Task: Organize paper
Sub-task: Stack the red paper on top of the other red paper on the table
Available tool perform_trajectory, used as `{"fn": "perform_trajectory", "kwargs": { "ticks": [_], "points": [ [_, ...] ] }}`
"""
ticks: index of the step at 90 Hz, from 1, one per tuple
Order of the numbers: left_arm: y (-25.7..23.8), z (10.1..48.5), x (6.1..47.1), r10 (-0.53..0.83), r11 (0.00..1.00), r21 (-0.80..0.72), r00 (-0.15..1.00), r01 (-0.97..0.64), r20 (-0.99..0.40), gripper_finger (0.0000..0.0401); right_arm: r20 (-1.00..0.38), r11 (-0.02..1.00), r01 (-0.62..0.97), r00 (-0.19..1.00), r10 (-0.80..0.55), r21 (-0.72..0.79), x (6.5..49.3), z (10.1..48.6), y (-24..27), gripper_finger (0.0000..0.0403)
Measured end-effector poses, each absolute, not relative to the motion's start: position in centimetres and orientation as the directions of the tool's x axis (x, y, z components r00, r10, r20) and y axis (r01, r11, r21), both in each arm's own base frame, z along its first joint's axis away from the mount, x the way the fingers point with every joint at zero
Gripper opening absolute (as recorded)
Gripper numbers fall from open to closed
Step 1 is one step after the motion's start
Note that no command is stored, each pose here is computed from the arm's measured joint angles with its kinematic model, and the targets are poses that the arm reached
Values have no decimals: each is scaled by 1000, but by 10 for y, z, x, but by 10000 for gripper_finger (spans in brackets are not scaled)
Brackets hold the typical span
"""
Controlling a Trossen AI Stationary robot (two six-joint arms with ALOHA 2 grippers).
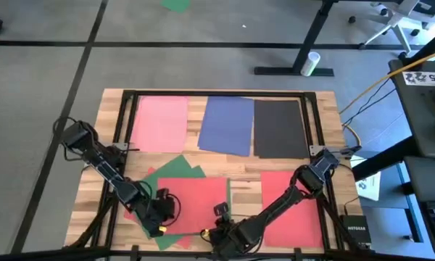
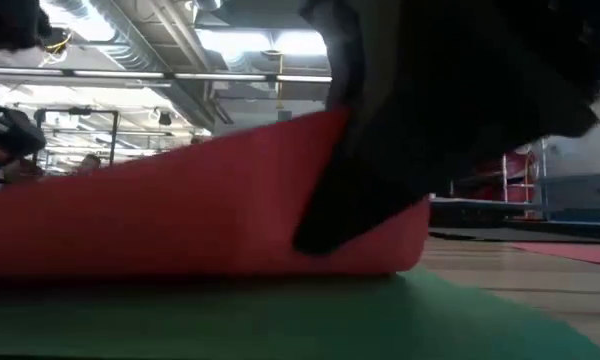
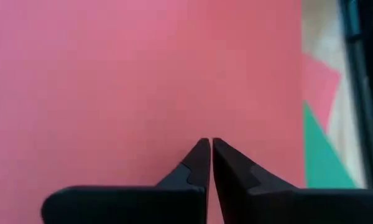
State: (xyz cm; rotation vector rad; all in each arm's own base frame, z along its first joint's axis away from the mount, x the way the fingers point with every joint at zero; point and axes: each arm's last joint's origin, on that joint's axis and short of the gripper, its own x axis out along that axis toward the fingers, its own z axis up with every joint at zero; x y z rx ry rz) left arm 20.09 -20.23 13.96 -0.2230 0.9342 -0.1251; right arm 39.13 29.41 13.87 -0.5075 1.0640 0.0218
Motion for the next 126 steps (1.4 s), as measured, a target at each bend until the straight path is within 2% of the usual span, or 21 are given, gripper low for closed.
{"fn": "perform_trajectory", "kwargs": {
  "ticks": [32,51,90,107,126],
  "points": [
    [-204,187,204,-134,990,-131,669,56,-731,0,-836,881,-254,496,-236,-400,391,140,294,0],
    [-218,217,198,-90,996,-43,742,82,-665,0,-842,859,-251,443,-307,-446,384,154,292,0],
    [-234,216,172,-37,999,-38,793,17,-608,0,-815,833,-132,336,-472,-538,367,239,276,0],
    [-237,216,167,-35,999,-53,799,4,-600,0,-871,900,-70,295,-393,-430,360,254,269,0],
    [-237,216,165,-22,998,-64,802,-20,-597,0,-895,925,-26,264,-359,-379,359,254,269,0]
  ]
}}
